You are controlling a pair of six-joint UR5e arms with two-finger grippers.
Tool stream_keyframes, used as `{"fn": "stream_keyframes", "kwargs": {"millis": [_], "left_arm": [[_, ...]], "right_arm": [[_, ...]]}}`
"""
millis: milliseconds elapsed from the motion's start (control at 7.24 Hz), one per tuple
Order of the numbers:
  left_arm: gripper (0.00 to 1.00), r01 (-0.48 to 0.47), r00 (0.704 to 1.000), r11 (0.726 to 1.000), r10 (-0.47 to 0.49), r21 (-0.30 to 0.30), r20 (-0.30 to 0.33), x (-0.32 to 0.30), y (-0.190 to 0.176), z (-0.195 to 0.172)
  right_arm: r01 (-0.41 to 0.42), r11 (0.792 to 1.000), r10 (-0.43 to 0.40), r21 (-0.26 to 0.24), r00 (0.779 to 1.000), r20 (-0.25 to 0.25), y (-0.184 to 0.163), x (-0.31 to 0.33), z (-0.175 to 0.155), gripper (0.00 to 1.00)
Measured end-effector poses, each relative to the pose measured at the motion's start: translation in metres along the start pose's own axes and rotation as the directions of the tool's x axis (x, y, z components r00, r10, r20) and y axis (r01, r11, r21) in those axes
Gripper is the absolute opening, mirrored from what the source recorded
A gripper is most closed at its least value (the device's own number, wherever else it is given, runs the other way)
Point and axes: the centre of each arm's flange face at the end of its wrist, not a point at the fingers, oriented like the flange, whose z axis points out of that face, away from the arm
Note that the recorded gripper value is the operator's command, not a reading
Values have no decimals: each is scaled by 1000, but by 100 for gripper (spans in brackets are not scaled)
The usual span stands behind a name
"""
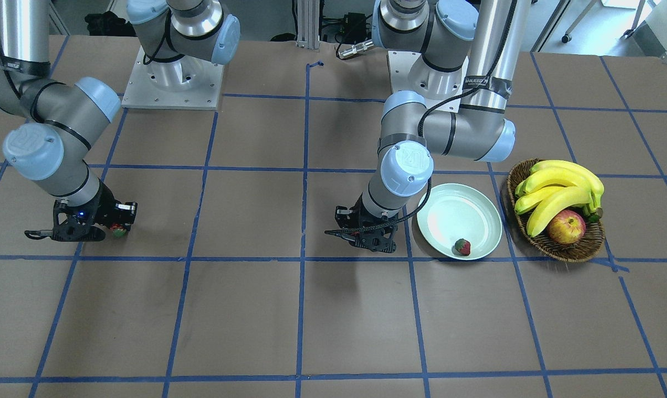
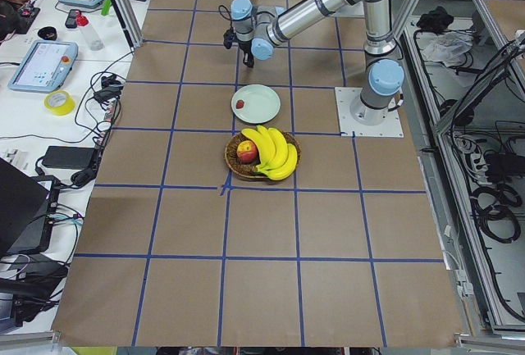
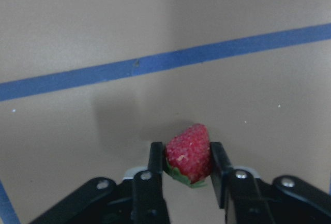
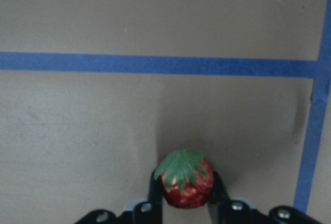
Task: Collect all strawberries into plate
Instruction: 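Grasp a strawberry with each gripper, then carry the left strawberry over the plate while the right carries its strawberry closer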
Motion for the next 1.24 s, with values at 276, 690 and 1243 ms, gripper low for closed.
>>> {"fn": "stream_keyframes", "kwargs": {"millis": [276,690,1243], "left_arm": [[0,42,999,999,-42,9,3,-6,-10,-28],[0,149,985,987,-144,-51,93,-76,-33,-115],[0,200,970,965,-171,-170,171,-212,-10,-126]], "right_arm": [[-19,1000,19,23,1000,-6,-3,-5,-12,0],[57,996,-57,70,998,-8,-20,-104,-45,0],[-148,986,136,74,980,142,-11,-334,-55,0]]}}
